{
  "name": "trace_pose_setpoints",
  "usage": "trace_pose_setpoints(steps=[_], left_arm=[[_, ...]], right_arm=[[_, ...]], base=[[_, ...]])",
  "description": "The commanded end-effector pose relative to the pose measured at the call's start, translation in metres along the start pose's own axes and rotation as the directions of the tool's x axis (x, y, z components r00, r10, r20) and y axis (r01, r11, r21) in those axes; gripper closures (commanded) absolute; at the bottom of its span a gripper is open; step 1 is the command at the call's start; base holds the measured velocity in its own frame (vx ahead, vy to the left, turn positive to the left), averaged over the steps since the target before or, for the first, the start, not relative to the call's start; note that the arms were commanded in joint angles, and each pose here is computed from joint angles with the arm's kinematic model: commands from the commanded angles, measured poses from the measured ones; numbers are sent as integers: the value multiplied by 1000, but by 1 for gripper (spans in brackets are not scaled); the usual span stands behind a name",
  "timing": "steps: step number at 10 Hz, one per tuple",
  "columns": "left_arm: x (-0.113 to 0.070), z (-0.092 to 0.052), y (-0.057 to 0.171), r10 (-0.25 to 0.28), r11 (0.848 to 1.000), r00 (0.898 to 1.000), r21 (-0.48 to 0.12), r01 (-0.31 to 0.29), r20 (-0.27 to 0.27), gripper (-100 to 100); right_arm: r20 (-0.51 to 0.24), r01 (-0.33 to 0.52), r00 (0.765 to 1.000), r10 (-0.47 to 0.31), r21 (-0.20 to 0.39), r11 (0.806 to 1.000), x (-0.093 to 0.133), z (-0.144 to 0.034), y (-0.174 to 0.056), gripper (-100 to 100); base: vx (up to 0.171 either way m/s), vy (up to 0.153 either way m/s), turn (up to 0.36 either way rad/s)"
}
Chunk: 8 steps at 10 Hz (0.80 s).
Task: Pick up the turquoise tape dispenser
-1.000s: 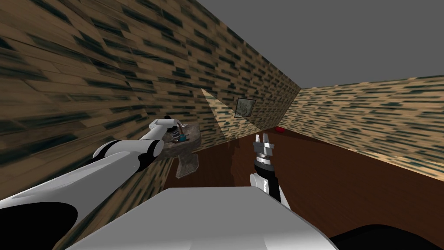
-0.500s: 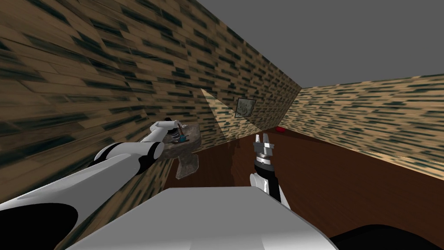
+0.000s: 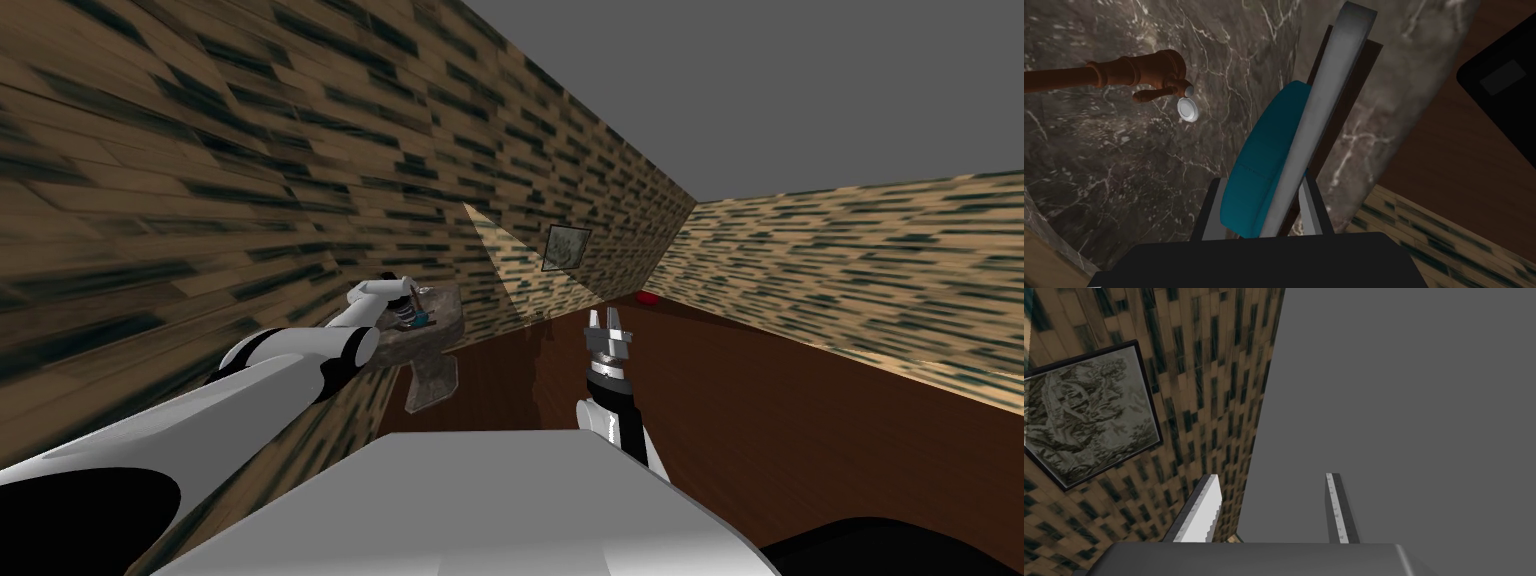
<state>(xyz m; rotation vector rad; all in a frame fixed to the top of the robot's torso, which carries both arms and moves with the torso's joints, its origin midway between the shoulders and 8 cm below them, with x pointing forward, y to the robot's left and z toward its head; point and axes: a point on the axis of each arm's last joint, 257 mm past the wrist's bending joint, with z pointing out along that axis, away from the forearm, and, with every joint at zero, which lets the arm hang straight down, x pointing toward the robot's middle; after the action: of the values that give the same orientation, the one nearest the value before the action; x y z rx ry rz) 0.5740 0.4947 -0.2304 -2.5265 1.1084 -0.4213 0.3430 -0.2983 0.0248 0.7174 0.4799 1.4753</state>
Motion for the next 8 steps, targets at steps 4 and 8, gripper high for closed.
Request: trace_pose_setpoints(steps=[4,8], left_arm=[[2,-12,-9,-3,1000,1000,1,3,1,100],[2,-12,-7,-4,1000,1000,0,4,1,0]], right_arm=[[0,0,1000,0,0,1000,0,0,0,0],[0,0,1000,0,0,1000,0,0,0,0]], base=[[-12,-5,-3],[-23,-12,-1]])
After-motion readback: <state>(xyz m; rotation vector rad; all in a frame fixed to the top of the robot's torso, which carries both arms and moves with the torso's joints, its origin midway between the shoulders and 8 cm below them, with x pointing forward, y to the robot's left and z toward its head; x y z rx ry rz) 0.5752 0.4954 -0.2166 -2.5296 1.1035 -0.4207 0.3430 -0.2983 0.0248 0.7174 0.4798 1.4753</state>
